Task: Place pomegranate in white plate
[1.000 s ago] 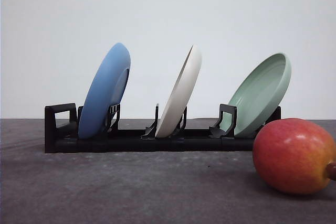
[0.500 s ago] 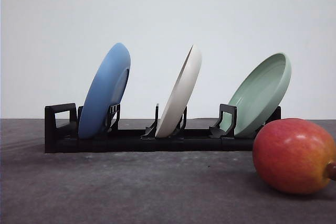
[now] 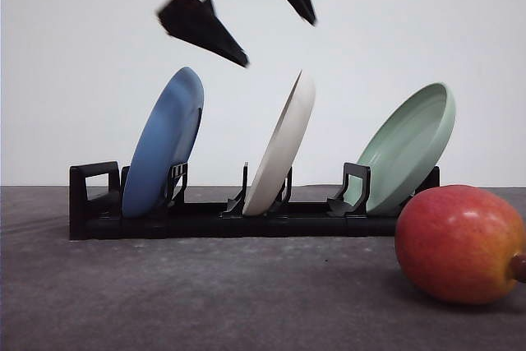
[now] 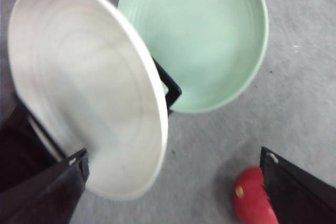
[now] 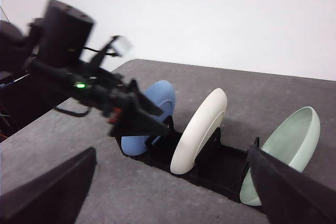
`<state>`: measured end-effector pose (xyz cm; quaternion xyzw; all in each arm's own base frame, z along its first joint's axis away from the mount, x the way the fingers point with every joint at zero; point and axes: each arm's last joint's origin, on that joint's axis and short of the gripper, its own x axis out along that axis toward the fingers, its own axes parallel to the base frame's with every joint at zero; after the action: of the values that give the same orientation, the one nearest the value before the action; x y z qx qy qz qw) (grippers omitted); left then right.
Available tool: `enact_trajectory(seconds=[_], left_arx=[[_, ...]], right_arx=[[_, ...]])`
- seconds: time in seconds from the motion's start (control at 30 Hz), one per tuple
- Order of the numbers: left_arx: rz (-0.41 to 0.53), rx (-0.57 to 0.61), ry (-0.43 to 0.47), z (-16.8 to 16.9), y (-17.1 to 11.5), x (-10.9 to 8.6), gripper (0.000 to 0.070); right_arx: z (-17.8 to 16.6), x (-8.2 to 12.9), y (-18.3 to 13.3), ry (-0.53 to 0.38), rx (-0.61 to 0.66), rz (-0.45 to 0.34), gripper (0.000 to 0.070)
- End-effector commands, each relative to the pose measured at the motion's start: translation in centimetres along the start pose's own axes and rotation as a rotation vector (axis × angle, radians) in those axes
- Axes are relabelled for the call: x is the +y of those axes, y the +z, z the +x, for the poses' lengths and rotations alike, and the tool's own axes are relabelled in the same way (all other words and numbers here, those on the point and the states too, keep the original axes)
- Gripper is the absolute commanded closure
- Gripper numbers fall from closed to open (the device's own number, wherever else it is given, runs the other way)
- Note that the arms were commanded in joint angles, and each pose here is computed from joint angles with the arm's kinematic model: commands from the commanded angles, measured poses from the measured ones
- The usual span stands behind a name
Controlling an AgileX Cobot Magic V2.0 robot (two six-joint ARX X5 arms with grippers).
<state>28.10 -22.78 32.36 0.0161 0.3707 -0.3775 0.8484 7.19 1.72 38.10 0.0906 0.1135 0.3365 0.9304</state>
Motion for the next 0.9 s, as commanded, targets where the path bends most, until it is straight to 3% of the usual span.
enact_trajectory(seconds=[0.0,0.23,0.5,0.6,0.83,0.87], left_arx=[[0.026,-0.001,-0.003,1.2,0.7,-0.2,0.0076],[0.029,0.007,-0.004,4.8,0.7,0.3,0.0075],[0.041,-0.029,-0.012,5.6,0.9,0.3,0.0080],[0.048,-0.021,-0.013,5.9,0.7,0.3,0.0150],[0.054,0.019,-0.020,7.3,0.0,-0.1,0.0160],[0.055,0.025,-0.021,7.5,-0.1,-0.2,0.0189]], right_arx=[[-0.1,0.2,0.4,0.004,-0.013,0.002,0.0110],[-0.1,0.2,0.4,0.004,-0.012,0.007,0.0110],[-0.1,0.2,0.3,0.003,-0.006,0.012,0.0110],[-0.1,0.2,0.3,0.003,-0.006,0.012,0.0110],[-0.1,0.2,0.3,0.003,-0.006,0.012,0.0110],[-0.1,0.2,0.3,0.003,-0.006,0.012,0.0110]])
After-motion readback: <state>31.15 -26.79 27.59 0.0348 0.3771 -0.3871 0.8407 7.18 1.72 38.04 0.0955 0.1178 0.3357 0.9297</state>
